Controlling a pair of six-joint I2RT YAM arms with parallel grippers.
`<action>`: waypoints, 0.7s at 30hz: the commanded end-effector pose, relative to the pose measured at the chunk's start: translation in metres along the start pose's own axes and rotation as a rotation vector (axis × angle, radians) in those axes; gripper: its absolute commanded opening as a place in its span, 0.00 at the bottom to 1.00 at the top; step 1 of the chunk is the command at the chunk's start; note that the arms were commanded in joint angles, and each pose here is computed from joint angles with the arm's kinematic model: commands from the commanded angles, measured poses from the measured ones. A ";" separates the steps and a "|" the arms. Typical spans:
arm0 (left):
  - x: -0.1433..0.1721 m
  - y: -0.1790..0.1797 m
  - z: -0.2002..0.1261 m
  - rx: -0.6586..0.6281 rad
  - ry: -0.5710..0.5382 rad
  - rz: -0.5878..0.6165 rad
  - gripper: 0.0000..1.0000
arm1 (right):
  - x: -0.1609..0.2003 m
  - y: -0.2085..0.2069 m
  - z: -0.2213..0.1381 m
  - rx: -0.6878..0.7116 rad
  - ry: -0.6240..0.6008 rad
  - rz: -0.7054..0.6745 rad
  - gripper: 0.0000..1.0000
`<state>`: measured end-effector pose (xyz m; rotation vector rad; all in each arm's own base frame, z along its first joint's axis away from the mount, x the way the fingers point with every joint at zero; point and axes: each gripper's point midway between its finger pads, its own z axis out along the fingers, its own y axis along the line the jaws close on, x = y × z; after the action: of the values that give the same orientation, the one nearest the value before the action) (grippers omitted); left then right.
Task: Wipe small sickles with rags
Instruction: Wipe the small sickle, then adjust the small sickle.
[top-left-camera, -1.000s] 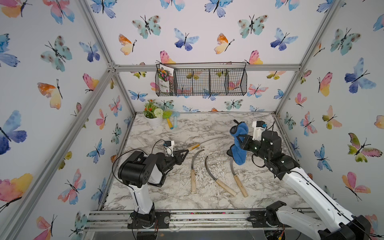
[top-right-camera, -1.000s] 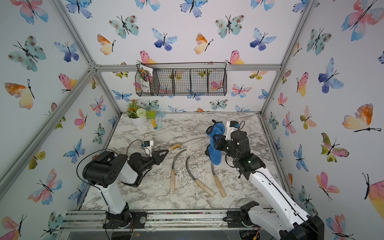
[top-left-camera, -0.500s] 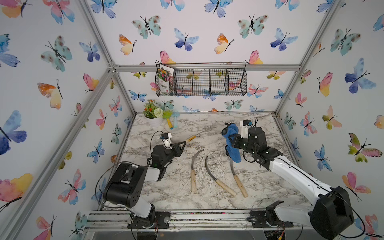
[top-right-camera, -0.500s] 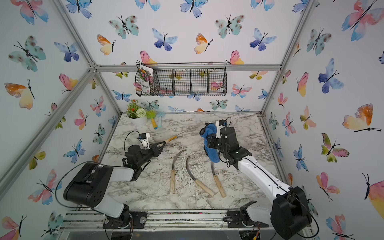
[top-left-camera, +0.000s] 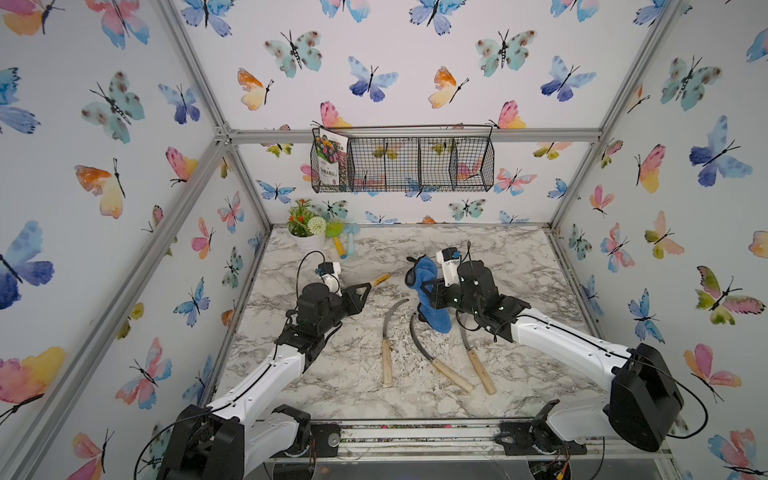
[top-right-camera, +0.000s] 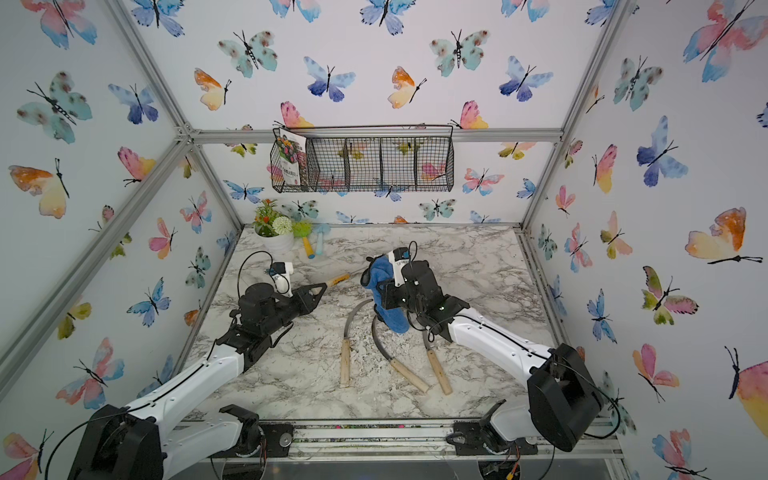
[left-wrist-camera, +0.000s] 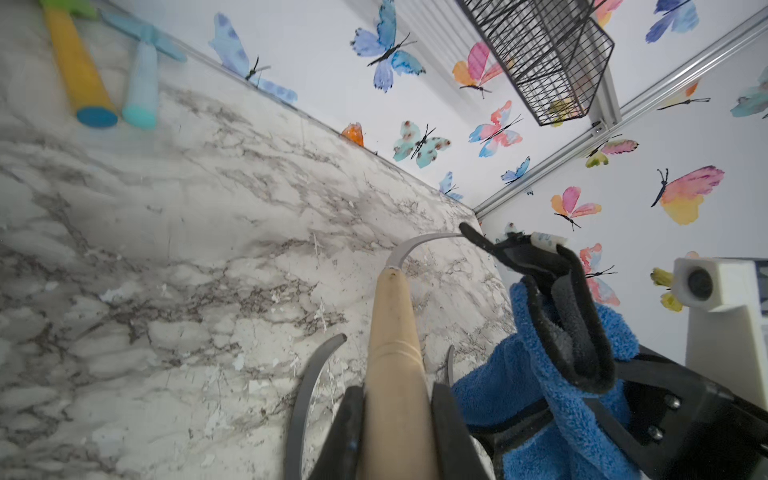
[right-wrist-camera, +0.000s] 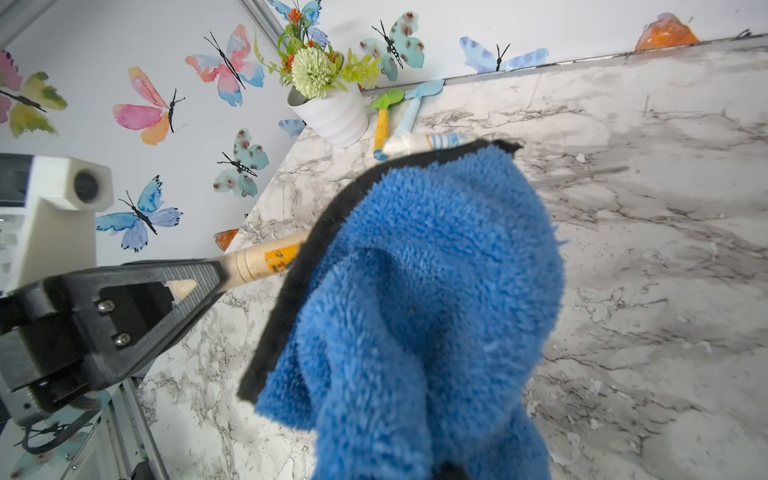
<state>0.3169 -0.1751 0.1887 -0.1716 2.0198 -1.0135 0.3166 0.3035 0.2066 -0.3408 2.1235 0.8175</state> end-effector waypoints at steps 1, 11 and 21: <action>0.005 -0.012 -0.016 0.018 0.050 -0.106 0.00 | 0.003 0.006 -0.004 -0.037 -0.024 -0.032 0.02; -0.023 -0.047 -0.050 0.089 -0.104 0.060 0.00 | 0.030 -0.026 0.006 0.046 -0.100 -0.079 0.02; 0.038 -0.085 0.003 0.168 0.066 0.327 0.00 | 0.058 -0.002 0.037 -0.138 0.014 -0.069 0.02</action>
<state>0.2713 -0.2282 0.1951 0.1432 2.0522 -0.9980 0.3059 0.3101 0.1237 -0.4483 2.1388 0.8126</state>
